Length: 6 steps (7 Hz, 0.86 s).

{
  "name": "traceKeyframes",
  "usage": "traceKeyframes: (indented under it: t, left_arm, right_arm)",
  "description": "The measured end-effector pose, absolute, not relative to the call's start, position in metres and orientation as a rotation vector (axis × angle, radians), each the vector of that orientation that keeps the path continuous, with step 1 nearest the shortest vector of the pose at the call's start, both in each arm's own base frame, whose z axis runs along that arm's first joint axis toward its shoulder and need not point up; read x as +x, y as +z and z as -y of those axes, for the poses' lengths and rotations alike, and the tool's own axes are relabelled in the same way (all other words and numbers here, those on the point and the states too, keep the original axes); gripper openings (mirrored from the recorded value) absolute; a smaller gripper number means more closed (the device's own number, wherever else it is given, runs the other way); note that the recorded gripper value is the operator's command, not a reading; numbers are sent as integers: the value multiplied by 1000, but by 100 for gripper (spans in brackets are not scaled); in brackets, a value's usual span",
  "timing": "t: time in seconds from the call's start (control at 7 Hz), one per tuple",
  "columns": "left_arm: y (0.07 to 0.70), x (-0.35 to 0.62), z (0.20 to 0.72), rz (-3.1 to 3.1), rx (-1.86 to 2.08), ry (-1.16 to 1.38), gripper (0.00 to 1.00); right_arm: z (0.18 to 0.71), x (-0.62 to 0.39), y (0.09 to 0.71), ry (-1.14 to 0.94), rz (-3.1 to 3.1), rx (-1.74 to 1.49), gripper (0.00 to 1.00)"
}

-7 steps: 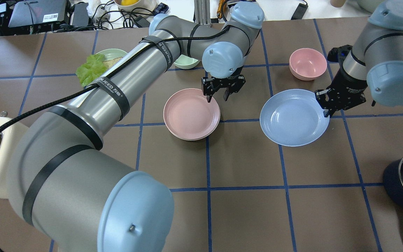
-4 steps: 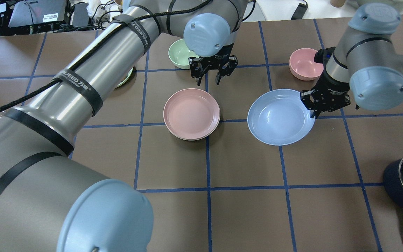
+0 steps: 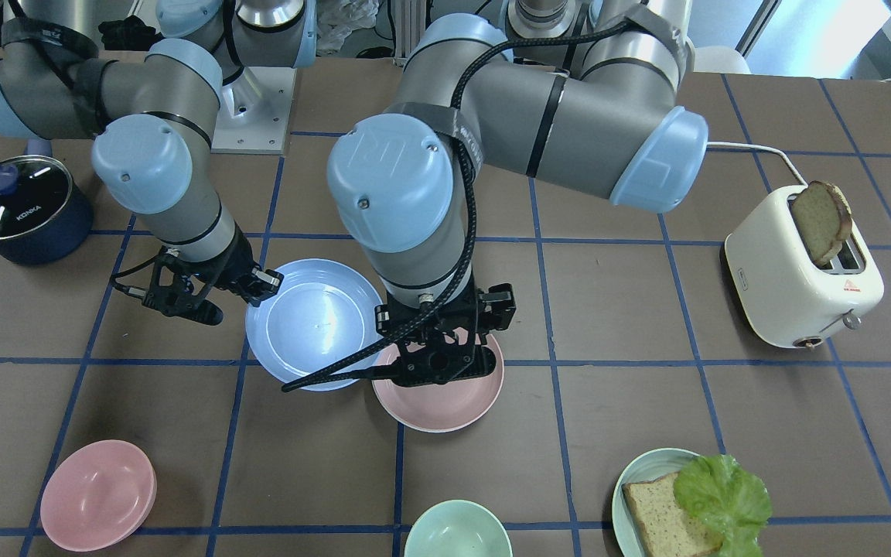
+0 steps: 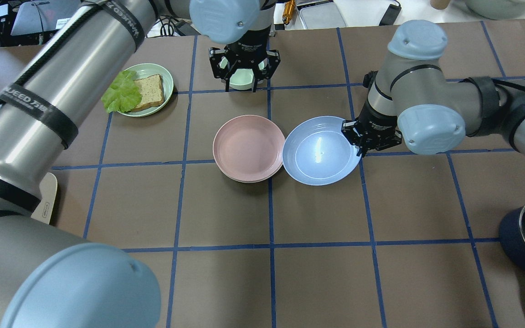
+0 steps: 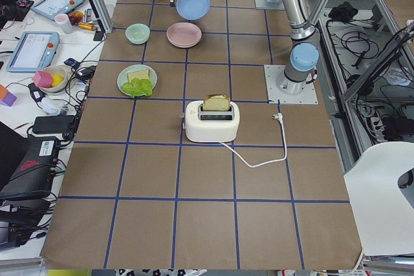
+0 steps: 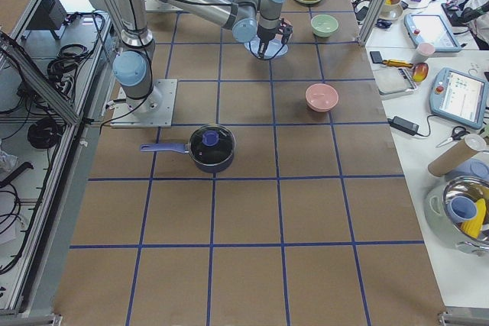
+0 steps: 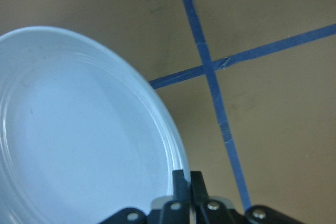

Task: Stack three plates with pink and blue
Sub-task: 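Lift the left gripper away while the right gripper carries the blue plate over the stack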

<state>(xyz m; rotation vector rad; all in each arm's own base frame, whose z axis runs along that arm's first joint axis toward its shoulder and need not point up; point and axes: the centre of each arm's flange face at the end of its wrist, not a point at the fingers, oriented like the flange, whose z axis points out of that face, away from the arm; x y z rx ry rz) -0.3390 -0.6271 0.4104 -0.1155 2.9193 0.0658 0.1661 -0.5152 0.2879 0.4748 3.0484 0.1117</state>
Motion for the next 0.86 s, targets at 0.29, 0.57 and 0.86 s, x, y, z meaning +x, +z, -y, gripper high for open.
traceKeyframes:
  t: [0.29, 0.57, 0.86]
  left_arm:
    - [435, -311, 618, -2923, -66, 60, 56]
    - [445, -284, 593, -2925, -35, 90, 53]
    - [457, -251, 568, -2937, -65, 100, 53]
  right_arm:
    - [514, 201, 289, 83, -2983, 572, 0]
    - [518, 248, 283, 25, -2939, 629, 0]
    - [533, 276, 278, 10, -2926, 652, 0]
